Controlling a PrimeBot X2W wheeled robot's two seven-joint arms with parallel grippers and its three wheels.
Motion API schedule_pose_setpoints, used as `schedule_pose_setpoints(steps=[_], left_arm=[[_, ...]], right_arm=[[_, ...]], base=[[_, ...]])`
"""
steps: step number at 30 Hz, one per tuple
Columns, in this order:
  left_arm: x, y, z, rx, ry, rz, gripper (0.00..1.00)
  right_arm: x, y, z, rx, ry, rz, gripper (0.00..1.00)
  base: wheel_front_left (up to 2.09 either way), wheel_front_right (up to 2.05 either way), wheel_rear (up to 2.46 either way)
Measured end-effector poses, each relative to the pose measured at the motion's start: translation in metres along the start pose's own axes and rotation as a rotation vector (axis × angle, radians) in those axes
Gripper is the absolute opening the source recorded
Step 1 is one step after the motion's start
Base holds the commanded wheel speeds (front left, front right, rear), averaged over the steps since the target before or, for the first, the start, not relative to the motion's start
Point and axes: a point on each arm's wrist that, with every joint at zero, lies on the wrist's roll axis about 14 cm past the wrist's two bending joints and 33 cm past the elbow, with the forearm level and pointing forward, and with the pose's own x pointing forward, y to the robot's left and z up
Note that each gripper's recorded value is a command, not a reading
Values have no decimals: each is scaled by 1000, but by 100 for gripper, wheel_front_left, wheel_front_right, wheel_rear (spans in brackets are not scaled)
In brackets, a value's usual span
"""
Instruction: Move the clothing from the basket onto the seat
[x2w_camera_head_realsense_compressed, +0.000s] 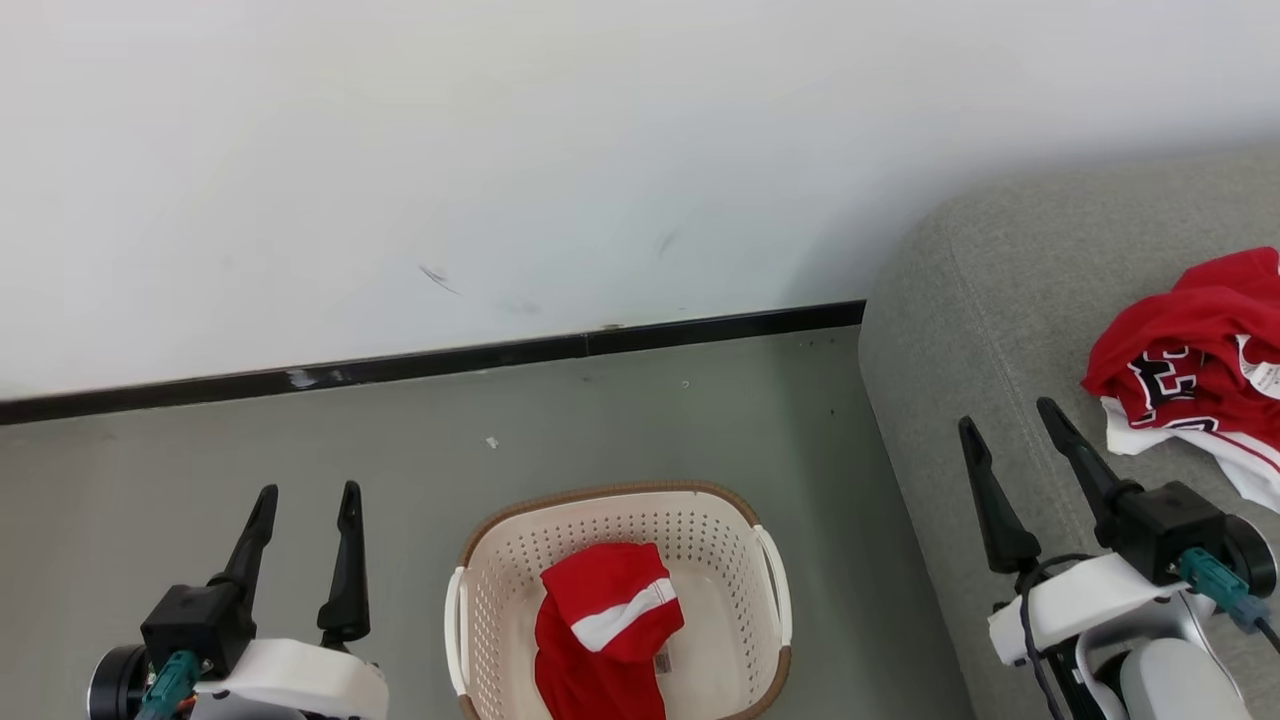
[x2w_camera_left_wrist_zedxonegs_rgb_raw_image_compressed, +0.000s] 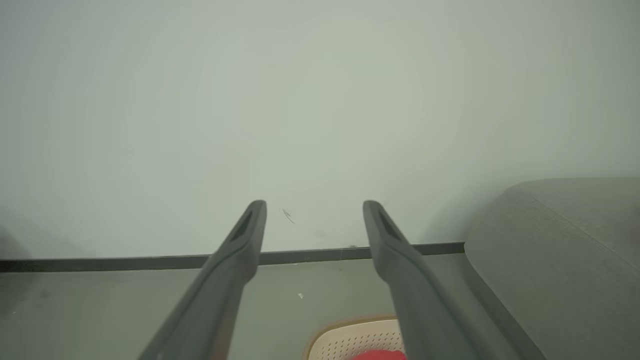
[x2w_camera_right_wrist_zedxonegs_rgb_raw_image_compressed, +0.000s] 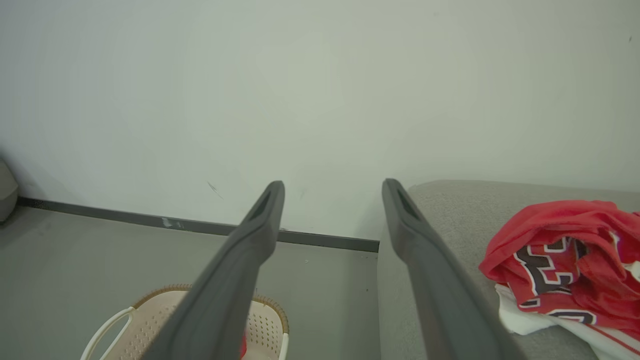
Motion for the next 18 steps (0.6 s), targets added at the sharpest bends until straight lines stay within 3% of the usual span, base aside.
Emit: schedule_pose_setpoints(steps=[18], left_arm=[[-38, 31, 13, 15, -31, 96, 100]], right_arm=[[-38, 6, -5, 23, 27, -3, 100]], base=[[0, 0, 0]])
